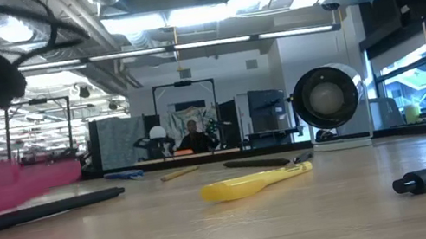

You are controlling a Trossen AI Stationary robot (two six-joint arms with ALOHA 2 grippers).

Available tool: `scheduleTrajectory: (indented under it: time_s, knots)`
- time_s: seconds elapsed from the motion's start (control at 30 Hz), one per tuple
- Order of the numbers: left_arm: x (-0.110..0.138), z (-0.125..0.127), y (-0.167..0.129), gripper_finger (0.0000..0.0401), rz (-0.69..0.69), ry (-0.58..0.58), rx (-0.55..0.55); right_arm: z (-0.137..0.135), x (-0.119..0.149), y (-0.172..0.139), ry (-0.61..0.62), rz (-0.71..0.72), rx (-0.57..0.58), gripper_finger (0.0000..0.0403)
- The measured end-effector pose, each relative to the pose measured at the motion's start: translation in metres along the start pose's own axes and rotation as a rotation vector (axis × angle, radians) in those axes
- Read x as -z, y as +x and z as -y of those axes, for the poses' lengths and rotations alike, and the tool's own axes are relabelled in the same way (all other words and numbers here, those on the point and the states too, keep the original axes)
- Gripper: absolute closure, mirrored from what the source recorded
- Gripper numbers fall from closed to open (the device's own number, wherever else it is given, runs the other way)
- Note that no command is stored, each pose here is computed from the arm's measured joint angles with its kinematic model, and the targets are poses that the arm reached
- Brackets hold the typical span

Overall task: Pick & place school supplies into a supply box
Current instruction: Put the black pen into the red supply box

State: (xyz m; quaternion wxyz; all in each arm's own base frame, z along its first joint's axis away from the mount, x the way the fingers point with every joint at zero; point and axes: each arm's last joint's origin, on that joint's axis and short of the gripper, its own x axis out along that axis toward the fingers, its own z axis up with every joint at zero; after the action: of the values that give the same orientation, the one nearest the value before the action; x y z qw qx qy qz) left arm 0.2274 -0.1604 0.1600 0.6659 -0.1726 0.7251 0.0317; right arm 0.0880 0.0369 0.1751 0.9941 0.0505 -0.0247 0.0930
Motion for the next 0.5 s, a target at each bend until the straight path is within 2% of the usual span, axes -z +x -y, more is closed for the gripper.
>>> scheduleTrajectory:
  time_s: [0.2,0.3,0.5]
  knots:
    - [0.007,-0.001,-0.025,0.0312,0.063,0.003,0.065,0.000,0.000,0.000,-0.001,-0.002,0.001,0.0161]
    - [0.010,-0.006,-0.041,0.0313,0.140,0.000,0.068,0.000,0.000,0.000,-0.002,-0.003,0.000,0.0161]
    - [0.004,-0.029,-0.073,0.0311,0.400,0.025,-0.035,0.000,0.000,0.000,-0.004,-0.002,0.000,0.0161]
